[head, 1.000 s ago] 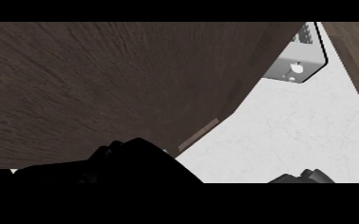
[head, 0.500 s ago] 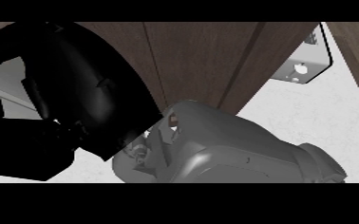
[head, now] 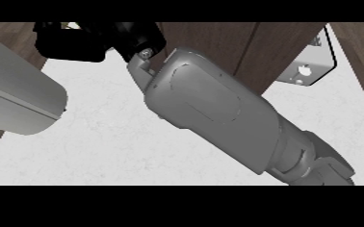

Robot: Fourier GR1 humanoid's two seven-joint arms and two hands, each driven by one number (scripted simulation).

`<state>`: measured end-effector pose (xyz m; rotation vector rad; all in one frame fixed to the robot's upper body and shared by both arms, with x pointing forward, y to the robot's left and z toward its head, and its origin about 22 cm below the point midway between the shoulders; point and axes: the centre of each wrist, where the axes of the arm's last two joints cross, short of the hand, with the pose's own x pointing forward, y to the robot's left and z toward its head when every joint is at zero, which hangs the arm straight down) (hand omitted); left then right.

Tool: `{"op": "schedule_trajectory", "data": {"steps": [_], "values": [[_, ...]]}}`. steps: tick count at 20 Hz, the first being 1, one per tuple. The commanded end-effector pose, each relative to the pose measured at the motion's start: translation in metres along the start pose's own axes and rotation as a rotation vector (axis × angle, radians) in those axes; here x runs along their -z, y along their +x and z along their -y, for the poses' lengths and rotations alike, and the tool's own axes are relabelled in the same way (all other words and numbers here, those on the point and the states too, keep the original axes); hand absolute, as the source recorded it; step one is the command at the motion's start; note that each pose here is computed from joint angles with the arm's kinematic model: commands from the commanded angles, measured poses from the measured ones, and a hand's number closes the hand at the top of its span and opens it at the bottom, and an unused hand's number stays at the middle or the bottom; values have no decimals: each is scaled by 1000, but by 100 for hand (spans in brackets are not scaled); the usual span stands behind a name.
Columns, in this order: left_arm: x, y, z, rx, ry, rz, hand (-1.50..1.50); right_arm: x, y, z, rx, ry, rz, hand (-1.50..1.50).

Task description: Pick up the wine, place it into the cabinet and close the cabinet

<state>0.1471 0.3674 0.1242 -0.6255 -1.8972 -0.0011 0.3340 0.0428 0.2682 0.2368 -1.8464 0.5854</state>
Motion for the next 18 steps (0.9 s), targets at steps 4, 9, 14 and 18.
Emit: {"op": "schedule_trajectory", "data": {"steps": [4,9,14,18], "values": [[8,7,-5,18,-4,34,150,18,-66,41,-40,-117,-88,150],[9,11,-5,29,2,15,150,14,-84,59,-99,-134,-91,150],[10,11,0,11,-2,14,150,6,-97,90,-139,-177,-106,150],[11,7,1,9,29,20,150,5,-99,85,-128,-164,-81,150]]}}
